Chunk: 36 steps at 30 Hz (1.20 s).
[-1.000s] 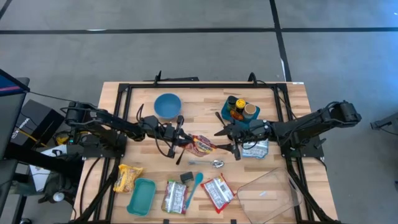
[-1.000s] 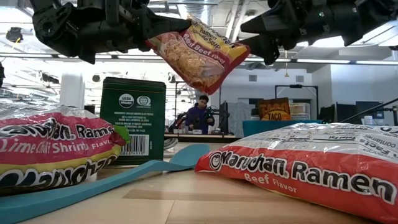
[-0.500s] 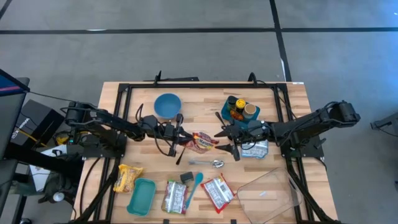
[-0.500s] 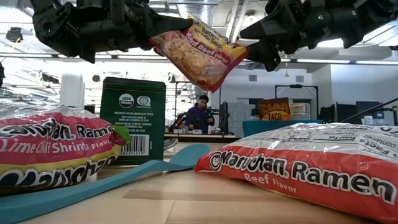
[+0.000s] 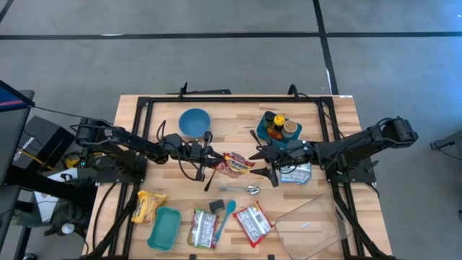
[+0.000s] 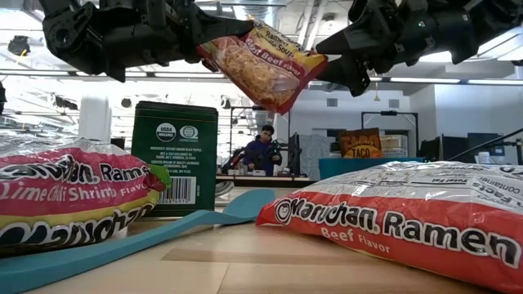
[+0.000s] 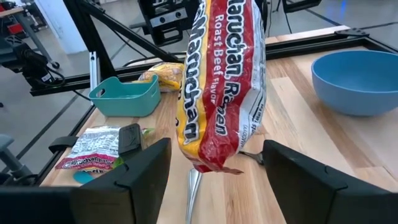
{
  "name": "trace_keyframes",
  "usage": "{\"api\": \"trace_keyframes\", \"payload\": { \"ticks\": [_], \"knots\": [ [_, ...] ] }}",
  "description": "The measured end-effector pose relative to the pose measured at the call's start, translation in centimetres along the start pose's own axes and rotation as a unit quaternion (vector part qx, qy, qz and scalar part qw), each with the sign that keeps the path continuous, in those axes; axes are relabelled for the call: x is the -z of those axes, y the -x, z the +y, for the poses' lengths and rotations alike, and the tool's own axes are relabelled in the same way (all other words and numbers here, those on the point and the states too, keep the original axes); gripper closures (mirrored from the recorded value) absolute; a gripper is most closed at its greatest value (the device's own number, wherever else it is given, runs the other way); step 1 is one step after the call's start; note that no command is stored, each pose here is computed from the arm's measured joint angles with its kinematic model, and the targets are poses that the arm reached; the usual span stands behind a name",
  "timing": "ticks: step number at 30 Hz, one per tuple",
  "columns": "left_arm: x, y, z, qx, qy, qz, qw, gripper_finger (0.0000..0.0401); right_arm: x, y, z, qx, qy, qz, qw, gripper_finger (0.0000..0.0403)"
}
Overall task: Pick & Place Food Item
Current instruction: Put the top red noodle pack into the transparent bin
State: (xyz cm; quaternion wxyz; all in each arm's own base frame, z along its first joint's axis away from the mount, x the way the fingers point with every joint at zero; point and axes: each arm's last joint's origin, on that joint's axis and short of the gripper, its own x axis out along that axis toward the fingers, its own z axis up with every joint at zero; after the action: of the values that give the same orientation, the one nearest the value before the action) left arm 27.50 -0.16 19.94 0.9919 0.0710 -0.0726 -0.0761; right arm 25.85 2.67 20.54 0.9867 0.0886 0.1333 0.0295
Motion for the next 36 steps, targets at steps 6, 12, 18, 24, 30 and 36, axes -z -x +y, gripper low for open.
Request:
{"api": "trace_keyframes", "payload": {
  "ticks": [6, 12, 18, 24, 30, 36],
  "knots": [
    [0.01, 0.0, 0.06, -0.01, 0.0, 0.001, 1.0, 0.04, -0.02, 0.0, -0.01, 0.001, -0.003, -0.001, 1.0, 0.0185],
    [0.01, 0.0, 0.06, -0.01, 0.0, 0.002, 1.0, 0.04, -0.01, 0.0, -0.01, 0.001, -0.004, 0.0, 1.0, 0.0254],
    [0.05, 0.0, 0.12, -0.022, 0.0, 0.005, 1.0, 0.04, -0.02, 0.0, -0.04, 0.002, -0.004, -0.001, 1.0, 0.0326],
    [0.07, 0.0, 0.12, -0.021, 0.0, 0.006, 1.0, 0.0399, -0.06, 0.0, -0.23, 0.006, -0.005, -0.002, 1.0, 0.0371],
    [0.07, 0.0, 0.12, -0.021, 0.001, 0.006, 1.0, 0.0395, -0.15, 0.0, -0.71, 0.015, -0.007, -0.003, 1.0, 0.0398],
    [0.07, 0.0, 0.12, -0.021, 0.001, 0.005, 1.0, 0.0382, -0.15, 0.0, -0.77, 0.016, -0.008, -0.003, 1.0, 0.0401]
  ]
}}
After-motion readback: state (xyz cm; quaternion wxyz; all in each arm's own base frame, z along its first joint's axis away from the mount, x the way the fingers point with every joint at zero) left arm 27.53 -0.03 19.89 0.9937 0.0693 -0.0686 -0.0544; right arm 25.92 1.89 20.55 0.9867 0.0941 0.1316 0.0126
